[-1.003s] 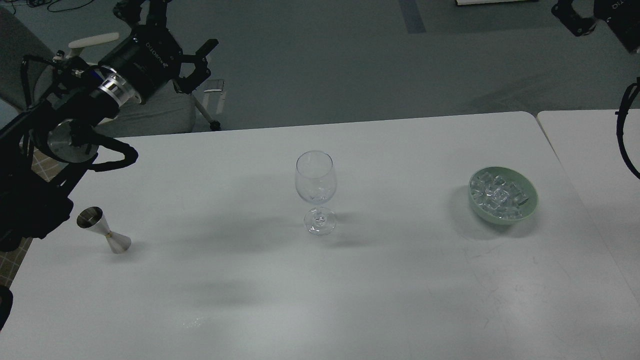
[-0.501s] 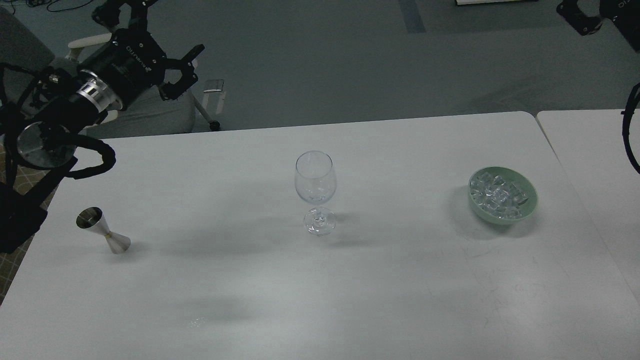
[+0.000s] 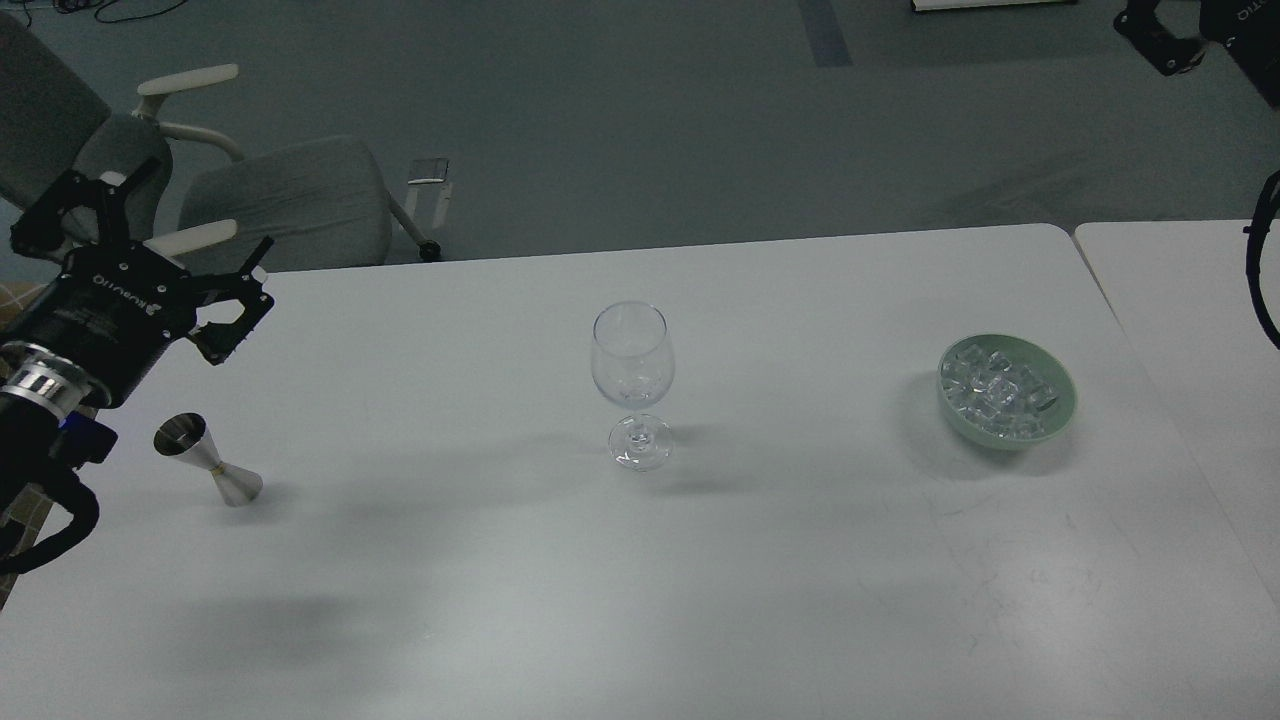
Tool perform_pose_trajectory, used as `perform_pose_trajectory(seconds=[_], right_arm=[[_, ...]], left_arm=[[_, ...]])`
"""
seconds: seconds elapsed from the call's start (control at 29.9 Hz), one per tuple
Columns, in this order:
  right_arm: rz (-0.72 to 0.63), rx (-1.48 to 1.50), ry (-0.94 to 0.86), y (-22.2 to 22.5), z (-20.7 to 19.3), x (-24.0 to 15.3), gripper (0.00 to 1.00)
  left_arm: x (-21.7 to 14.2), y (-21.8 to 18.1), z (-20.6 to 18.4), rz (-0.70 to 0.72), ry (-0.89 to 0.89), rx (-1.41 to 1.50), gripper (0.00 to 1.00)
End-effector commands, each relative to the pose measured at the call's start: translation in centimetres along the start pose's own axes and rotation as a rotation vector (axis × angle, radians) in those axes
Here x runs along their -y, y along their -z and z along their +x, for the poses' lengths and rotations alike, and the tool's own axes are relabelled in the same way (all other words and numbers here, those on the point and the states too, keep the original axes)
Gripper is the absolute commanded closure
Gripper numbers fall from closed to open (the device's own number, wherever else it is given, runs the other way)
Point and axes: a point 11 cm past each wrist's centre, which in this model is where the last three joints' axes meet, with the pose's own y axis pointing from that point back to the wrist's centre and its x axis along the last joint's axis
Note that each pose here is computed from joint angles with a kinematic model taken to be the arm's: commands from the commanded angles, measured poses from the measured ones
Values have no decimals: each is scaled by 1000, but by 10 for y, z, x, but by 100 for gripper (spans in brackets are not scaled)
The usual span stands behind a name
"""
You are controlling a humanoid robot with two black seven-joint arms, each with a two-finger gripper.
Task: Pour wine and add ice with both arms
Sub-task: 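Lower the open left gripper beside the jigger's base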
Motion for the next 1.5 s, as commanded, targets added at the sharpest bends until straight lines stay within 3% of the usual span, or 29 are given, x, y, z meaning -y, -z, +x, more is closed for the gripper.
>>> perform_pose_trajectory(seconds=[0.0,0.2,0.33,0.74,1.14,1.47], right_arm=[[-3,-1,0,0,0,-1,0],[-8,-3,-6,-1,2,-2,0],[-17,-6,-19,-5,5,-5,0],[-40,-7,-39,-14,10,-12,0],[-41,-7,-39,-14,10,-12,0],[-50,-19,-46,-10,13,-15,0]], left_arm=[[-26,-8,10,-41,-38,-64,4],[-72,-16,39,-104,-140,-187,3],[-99,1,62,-102,-222,-252,3],[-139,52,91,-151,-322,-442,2],[-145,88,102,-110,-367,-408,2],[-112,95,130,-136,-385,-447,2]])
